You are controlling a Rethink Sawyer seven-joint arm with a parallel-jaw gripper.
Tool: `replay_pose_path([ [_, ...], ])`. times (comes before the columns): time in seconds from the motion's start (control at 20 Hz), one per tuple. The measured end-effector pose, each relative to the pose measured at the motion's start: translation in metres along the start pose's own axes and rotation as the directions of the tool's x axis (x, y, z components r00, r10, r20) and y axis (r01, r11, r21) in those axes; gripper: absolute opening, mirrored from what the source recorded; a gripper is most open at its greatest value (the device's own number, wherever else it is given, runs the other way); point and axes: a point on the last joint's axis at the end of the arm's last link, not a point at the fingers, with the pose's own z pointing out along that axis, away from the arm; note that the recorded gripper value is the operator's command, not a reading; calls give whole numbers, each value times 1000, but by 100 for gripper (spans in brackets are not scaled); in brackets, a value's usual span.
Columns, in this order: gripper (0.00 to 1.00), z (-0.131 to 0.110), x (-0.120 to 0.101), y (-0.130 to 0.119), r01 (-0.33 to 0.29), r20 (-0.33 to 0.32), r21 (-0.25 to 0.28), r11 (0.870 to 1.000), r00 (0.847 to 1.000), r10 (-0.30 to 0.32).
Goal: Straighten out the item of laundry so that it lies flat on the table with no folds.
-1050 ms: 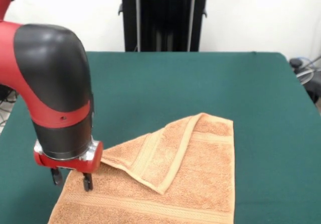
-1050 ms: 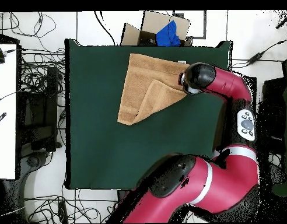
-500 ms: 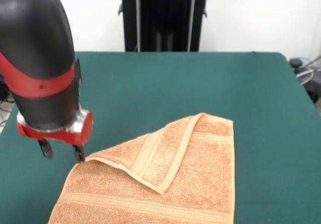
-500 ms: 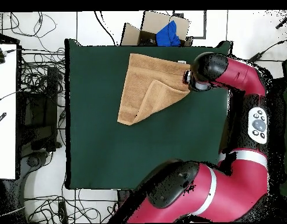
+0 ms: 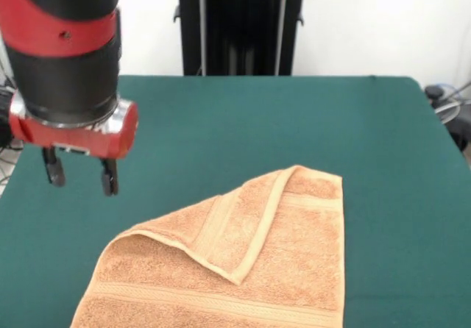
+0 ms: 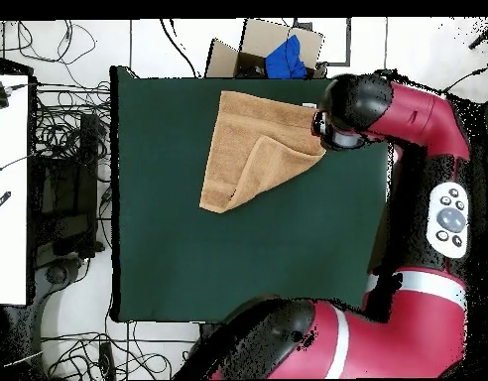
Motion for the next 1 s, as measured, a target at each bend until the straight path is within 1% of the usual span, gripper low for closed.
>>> replay_pose_path([
  [0.2, 100, -19, 5, 16, -12, 0, 15, 1000, 1000, 12],
  [0.35, 100, -25, 7, 25, -24, -2, 21, 999, 1000, 24],
  [0.45, 100, -31, 12, 39, -34, -8, 10, 999, 999, 34],
  [0.55, 100, -32, 15, 42, -38, -15, -2, 999, 999, 38],
  [0.65, 100, -30, 23, 43, -63, -37, -49, 997, 997, 61],
  [0.8, 100, -27, 29, 41, -89, -49, -92, 992, 995, 85],
  [0.85, 100, -25, 31, 40, -101, -55, -111, 989, 994, 95],
  [0.9, 100, -20, 34, 38, -120, -62, -142, 983, 992, 112],
  [0.95, 100, -19, 35, 37, -128, -64, -155, 979, 991, 120],
  [1.0, 100, -15, 37, 34, -146, -70, -180, 973, 988, 136],
])
